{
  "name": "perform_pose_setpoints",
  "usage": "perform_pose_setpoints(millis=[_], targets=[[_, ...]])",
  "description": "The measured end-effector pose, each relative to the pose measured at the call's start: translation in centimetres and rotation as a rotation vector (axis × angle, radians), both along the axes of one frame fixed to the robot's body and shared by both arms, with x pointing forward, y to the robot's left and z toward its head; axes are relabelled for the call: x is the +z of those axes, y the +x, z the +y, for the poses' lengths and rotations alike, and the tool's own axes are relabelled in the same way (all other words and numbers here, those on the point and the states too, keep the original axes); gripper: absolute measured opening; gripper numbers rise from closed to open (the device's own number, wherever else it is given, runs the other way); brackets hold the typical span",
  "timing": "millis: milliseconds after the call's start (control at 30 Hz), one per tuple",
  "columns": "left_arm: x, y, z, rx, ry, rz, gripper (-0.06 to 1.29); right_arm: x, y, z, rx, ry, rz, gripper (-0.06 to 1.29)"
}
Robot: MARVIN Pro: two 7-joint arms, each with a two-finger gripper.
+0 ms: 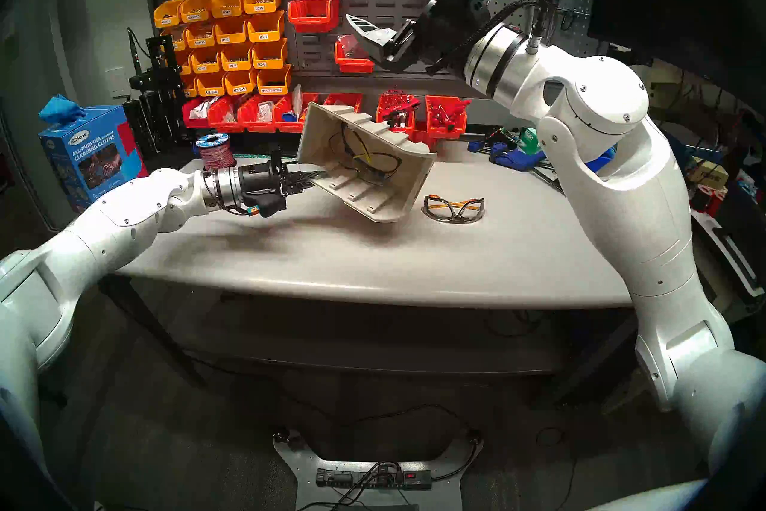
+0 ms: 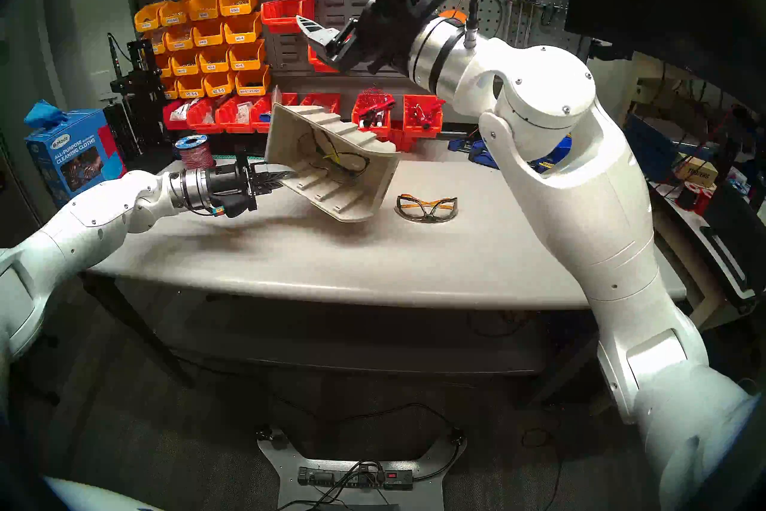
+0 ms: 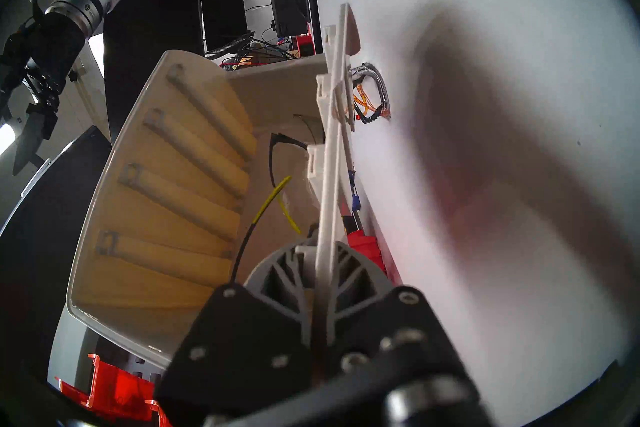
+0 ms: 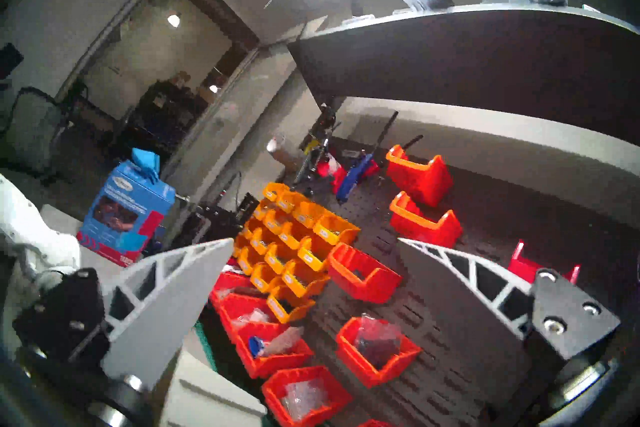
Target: Take out tools from the storage box
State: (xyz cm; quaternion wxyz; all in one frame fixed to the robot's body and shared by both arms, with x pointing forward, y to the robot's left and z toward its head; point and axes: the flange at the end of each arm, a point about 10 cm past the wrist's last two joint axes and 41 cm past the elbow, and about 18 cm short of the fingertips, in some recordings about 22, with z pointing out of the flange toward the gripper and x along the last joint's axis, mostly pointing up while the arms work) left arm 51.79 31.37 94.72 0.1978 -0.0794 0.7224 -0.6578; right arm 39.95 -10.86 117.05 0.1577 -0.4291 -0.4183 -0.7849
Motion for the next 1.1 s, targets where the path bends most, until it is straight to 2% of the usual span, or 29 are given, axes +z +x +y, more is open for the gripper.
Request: perform_pose_setpoints(millis=[300, 433, 700, 1100], targets=[[-0.4, -0.1, 0.0, -0.016, 0.005, 0.004, 0.02, -2.3, -2.1, 1.2, 0.12, -0.007, 0.103, 1.24], [-0.5, -0.1, 0.0, -0.023, 0.006, 0.004, 0.02, -3.7, -3.1, 1.9, 0.171, -0.038, 0.137, 1.24], [-0.5, -0.1, 0.1, -0.034, 0.006, 0.002, 0.02, -5.5, -4.8, 2.6, 0.249, -0.104, 0.156, 1.24], [-0.5, 0.0, 0.2, -0.051, 0.006, -0.002, 0.0, -8.3, -6.2, 1.9, 0.302, -0.19, 0.197, 1.24]])
